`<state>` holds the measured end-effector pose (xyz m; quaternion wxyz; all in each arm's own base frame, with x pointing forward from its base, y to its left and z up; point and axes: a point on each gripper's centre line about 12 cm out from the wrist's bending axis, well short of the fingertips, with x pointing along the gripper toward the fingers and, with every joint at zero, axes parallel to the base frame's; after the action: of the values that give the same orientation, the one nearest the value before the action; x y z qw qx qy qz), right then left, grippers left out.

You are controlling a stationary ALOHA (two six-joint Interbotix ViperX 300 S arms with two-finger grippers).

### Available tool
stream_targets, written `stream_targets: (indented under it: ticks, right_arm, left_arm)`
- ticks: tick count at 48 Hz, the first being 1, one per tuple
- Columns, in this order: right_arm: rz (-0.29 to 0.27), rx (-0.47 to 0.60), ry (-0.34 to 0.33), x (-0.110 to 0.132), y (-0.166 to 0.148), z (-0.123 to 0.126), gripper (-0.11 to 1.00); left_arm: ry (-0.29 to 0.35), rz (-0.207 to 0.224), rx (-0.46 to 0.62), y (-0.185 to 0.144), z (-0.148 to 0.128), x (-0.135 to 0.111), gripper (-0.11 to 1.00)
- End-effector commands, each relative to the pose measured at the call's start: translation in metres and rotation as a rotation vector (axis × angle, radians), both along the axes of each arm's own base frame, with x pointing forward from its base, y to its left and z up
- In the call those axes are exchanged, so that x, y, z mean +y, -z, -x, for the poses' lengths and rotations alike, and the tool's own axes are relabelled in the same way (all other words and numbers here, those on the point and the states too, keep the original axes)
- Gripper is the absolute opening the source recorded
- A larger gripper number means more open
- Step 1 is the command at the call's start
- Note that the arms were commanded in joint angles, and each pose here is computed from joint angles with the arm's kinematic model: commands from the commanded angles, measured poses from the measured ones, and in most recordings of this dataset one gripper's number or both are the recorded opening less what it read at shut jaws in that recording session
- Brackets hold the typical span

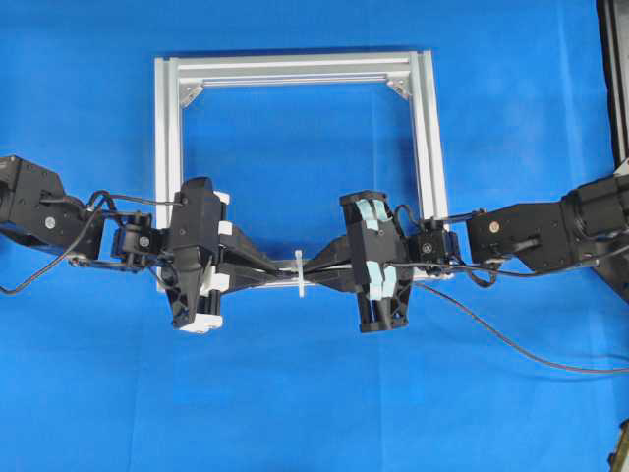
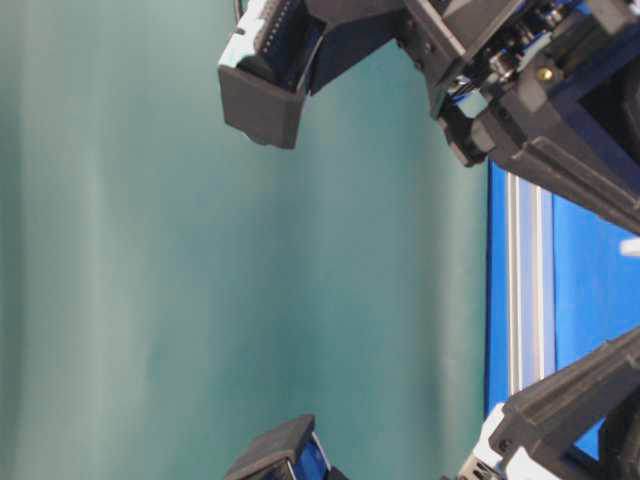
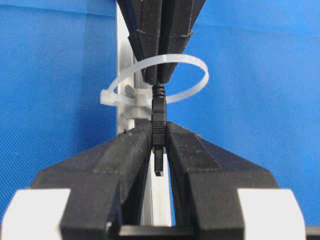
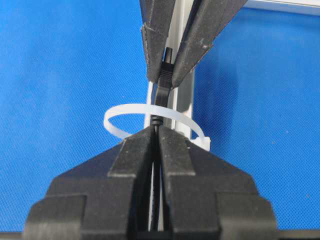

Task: Insert the wire through the string loop located in the center.
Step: 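Close the left gripper on the USB plug beyond the loop, then open the right gripper and pull the cable leftward with the left gripper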

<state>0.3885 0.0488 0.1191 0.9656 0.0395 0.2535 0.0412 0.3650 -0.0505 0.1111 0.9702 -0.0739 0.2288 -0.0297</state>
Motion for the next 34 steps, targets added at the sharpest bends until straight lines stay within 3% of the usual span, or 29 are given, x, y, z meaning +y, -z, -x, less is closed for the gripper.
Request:
stream_targets:
  ticks: [1, 8, 13, 18, 28, 30, 34]
  right_arm:
    - [-0.002, -0.028, -0.002, 0.001, -0.0089, -0.0032, -0.03]
    - [-0.002, -0.031, -0.002, 0.001, -0.0092, -0.0034, -0.01]
    - [-0.003, -0.027, -0.001, 0.001, -0.0089, -0.0032, 0.07]
    - [-0.006, -0.029, 0.001, 0.0009, -0.009, -0.0033, 0.27]
    - [-0.005, -0.026, -0.002, 0.002, -0.0084, -0.0027, 0.87]
    - [-0.006, -0.025, -0.001, 0.0019, -0.0084, -0.0027, 0.93]
    - [-0.006, -0.027, -0.001, 0.002, -0.0089, -0.0031, 0.89]
  left_arm:
    - [0.005, 0.003, -0.026, -0.0076, -0.0038, -0.0019, 0.08]
    - [0.004, 0.004, -0.026, -0.0076, -0.0038, -0.0018, 0.08]
    - [0.004, 0.004, -0.024, -0.0072, -0.0033, -0.0017, 0.08]
    - [0.005, 0.004, -0.026, -0.0078, -0.0033, -0.0023, 0.08]
    - [0.005, 0.002, -0.026, -0.0078, -0.0033, -0.0018, 0.08]
    - [0.007, 0.002, -0.025, -0.0074, -0.0028, -0.0023, 0.08]
    - [0.006, 0.003, -0.024, -0.0074, -0.0028, -0.0022, 0.08]
